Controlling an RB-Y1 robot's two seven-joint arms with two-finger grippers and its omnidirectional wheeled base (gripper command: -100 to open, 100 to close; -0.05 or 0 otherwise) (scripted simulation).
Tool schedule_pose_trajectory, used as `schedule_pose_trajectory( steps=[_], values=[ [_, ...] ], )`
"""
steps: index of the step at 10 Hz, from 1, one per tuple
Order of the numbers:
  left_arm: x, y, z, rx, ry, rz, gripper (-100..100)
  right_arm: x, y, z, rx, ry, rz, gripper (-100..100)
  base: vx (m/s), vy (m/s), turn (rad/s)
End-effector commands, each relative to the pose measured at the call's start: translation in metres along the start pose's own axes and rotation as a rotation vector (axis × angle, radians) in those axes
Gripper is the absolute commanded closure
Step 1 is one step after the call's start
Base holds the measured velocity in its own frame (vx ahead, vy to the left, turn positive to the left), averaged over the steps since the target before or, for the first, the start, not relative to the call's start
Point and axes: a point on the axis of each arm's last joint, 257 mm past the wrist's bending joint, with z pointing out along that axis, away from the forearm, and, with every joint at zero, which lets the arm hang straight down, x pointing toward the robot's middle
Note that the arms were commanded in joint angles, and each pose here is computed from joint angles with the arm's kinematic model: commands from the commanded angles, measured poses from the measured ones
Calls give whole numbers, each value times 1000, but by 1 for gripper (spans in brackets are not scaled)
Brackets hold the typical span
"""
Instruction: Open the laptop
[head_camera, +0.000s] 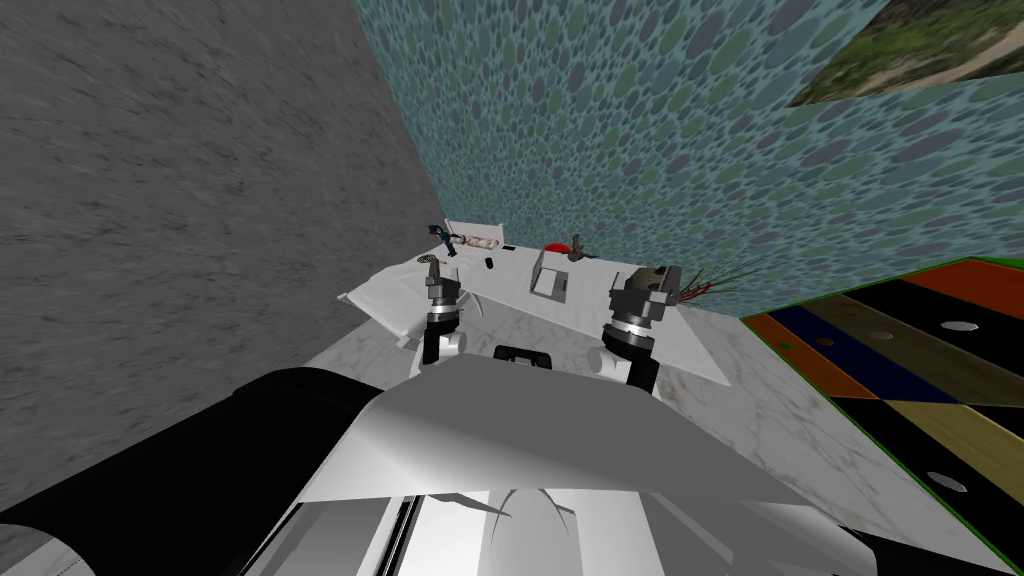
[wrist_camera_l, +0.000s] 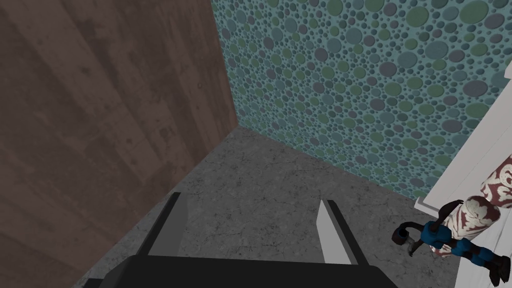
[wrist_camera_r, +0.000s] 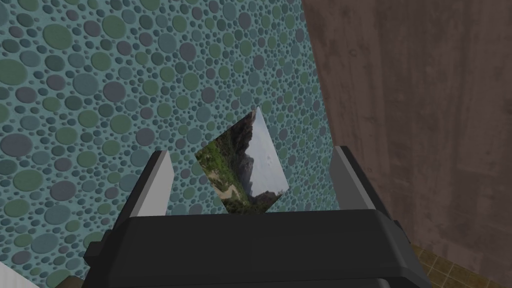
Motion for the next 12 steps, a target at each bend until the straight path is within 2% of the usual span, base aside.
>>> schedule_pose_trajectory(
  steps=[1,3,4,8,12],
  values=[
    [0,0,0,0,0,0,0,0,0,0,0,0,0,0,0,0,0],
    [0,0,0,0,0,0,0,0,0,0,0,0,0,0,0,0,0],
    [0,0,0,0,0,0,0,3,-7,-1,26,41,-60,-100,19,29,-15],
    [0,0,0,-1,0,0,0,3,-30,-5,92,125,-247,-100,28,83,-30],
    [0,0,0,-1,0,0,0,-7,-61,-11,170,221,-522,-100,42,124,-48]
  ],
)
